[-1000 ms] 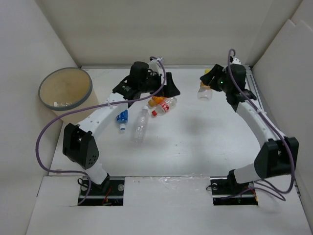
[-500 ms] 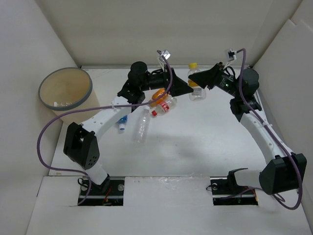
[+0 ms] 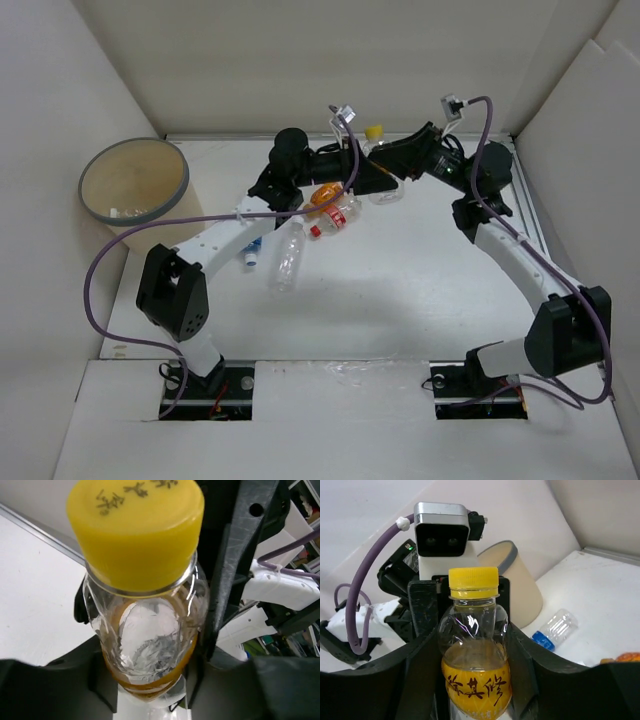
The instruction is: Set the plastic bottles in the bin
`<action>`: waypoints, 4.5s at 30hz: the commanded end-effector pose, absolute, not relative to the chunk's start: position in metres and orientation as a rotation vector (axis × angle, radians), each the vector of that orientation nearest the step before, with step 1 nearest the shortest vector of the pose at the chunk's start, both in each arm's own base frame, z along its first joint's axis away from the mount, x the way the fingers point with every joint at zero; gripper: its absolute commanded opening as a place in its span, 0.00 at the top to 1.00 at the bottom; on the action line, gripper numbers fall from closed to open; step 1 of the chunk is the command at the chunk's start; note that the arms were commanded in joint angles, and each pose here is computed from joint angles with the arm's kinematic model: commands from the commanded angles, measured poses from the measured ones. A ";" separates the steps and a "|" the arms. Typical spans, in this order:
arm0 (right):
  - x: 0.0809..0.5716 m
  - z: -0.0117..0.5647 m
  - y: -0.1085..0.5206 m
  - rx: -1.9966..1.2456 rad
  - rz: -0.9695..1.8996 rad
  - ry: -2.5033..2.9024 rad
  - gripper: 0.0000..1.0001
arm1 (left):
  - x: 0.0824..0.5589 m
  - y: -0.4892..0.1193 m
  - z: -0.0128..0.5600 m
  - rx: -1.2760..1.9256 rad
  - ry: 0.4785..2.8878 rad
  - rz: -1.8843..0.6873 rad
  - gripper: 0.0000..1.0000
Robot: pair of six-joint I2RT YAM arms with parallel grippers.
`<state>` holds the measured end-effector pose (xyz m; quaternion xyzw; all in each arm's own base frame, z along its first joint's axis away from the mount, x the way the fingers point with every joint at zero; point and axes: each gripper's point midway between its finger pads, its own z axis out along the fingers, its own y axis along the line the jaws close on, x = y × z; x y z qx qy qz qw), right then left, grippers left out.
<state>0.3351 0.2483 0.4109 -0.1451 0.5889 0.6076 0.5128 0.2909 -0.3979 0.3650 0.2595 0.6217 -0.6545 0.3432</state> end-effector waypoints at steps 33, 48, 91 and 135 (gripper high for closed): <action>0.449 0.267 0.163 0.218 0.534 2.023 0.00 | 0.382 0.147 0.347 -1.124 1.691 0.023 0.67; 0.445 0.207 0.233 0.636 0.427 2.128 0.00 | 0.379 0.086 0.413 -0.798 1.702 -0.090 0.00; 0.465 0.081 0.165 0.871 0.229 2.274 1.00 | 0.389 -0.178 0.356 0.097 1.922 -0.902 0.00; 0.402 0.400 0.209 -0.102 1.111 1.640 1.00 | 0.320 -0.418 0.375 0.724 1.652 -1.535 0.55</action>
